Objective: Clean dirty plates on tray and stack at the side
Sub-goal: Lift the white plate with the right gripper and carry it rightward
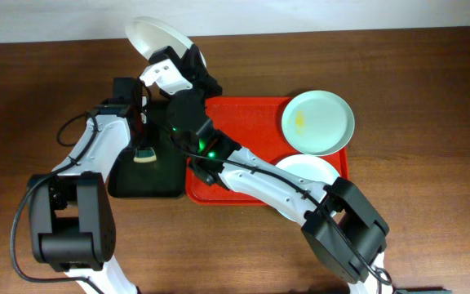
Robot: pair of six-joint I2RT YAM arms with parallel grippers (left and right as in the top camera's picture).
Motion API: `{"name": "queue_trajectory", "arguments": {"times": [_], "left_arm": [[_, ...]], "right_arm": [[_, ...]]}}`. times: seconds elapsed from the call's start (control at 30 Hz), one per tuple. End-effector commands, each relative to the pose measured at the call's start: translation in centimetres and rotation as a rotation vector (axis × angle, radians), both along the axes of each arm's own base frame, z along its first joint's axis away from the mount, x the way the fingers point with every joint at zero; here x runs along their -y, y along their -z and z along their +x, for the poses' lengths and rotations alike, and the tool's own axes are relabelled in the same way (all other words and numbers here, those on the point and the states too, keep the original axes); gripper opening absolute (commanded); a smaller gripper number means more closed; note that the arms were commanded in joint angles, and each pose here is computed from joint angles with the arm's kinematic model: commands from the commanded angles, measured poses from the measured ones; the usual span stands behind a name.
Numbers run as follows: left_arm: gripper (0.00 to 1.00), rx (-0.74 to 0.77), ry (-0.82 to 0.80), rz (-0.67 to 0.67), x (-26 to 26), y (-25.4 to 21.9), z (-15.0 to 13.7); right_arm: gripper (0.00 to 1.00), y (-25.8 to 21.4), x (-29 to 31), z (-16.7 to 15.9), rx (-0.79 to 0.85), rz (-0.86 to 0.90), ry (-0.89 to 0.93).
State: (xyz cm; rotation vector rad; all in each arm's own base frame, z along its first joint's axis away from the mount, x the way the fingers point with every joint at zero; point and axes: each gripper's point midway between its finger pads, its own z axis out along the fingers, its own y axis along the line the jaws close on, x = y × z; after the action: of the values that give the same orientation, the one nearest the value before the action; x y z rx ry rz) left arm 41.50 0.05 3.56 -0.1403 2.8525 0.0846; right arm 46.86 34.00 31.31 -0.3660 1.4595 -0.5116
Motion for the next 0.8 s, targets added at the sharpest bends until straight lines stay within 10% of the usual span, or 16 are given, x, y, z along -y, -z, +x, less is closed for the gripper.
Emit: {"name": "queue_trajectory", "arguments": {"times": [0.0,0.77], "left_arm": [[0.00,0.003,0.018,-0.008,0.2,0.1,0.3],[0.00,0.003,0.018,-0.009,0.2,0.1,0.3]], "right_arm": [[0.04,-0.2,-0.2,-0.2,0.007,0.026,0.010],[0.04,9.7,-0.8,-0.7,-0.320,0.346,-0.021]]}}
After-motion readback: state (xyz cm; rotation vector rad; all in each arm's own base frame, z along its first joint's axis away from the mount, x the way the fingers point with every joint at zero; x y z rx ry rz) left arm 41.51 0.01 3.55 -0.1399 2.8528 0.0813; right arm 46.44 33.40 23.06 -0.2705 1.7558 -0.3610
